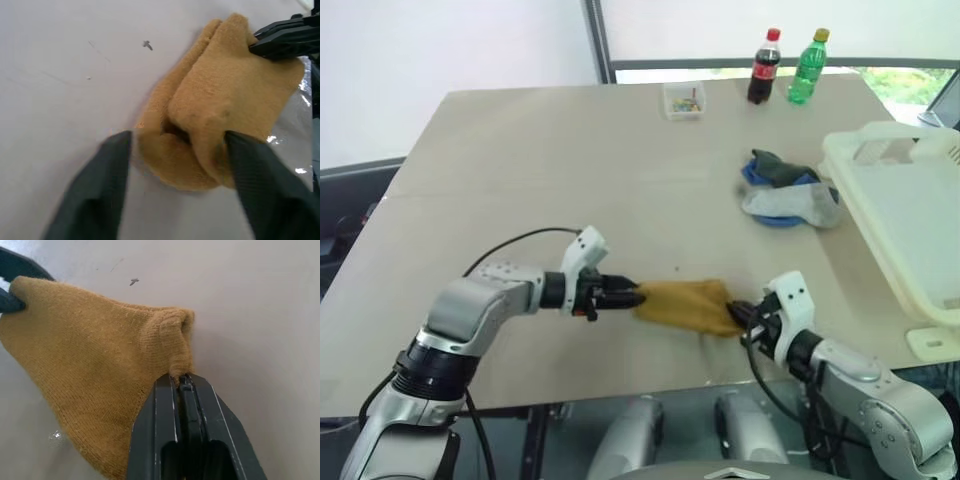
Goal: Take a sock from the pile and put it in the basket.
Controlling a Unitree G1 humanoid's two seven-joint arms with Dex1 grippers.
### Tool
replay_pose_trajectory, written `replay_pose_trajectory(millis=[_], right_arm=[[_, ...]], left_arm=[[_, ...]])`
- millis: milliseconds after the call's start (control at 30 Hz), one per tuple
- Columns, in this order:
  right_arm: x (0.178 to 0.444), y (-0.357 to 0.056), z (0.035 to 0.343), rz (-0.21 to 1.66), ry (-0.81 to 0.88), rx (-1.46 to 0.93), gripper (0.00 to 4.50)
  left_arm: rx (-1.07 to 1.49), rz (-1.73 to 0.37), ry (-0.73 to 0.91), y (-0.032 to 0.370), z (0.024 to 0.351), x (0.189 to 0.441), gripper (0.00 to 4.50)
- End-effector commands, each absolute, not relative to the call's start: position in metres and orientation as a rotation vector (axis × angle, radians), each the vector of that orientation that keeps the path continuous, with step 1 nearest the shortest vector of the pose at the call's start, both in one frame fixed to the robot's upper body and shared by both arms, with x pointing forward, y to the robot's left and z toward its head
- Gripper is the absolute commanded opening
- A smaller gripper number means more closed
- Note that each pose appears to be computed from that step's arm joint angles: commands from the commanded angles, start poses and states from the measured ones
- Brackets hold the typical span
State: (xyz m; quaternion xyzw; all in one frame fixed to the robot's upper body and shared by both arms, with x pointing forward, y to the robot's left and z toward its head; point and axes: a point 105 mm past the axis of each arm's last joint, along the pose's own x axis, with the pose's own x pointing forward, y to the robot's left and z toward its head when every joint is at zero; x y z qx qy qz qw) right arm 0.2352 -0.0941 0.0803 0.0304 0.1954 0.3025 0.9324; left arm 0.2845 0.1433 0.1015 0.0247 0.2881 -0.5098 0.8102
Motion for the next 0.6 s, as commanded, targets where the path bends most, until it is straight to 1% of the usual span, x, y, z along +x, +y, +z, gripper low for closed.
replay_pose_trajectory(millis=[33, 67, 167, 267, 367, 467, 600], right_arm=[[0.234, -0.094, 0.087, 0.645, 0.362, 0.073, 0.69], [0.235, -0.095, 0.091, 0.641, 0.341, 0.073, 1.05], [0.238, -0.102, 0.103, 0.621, 0.289, 0.060, 2.38], [0.234, -0.105, 0.122, 0.669, 0.228, 0.070, 2.38], [0.235, -0.106, 0.129, 0.709, 0.215, 0.047, 2.38], [0.241, -0.101, 0.120, 0.757, 0.252, -0.008, 2.38], [0.248, -0.093, 0.090, 0.824, 0.356, -0.073, 2.38]], left_arm=[[0.070, -1.085, 0.570, 0.146, 0.111, 0.289, 4.45], [0.068, -1.083, 0.561, 0.147, 0.113, 0.290, 4.50], [0.072, -1.085, 0.529, 0.148, 0.117, 0.292, 4.50], [0.068, -1.103, 0.476, 0.144, 0.121, 0.293, 4.50], [0.042, -1.134, 0.429, 0.138, 0.126, 0.290, 4.50], [0.072, -1.134, 0.461, 0.133, 0.112, 0.286, 4.50], [0.122, -1.057, 0.519, 0.132, 0.092, 0.288, 4.50]])
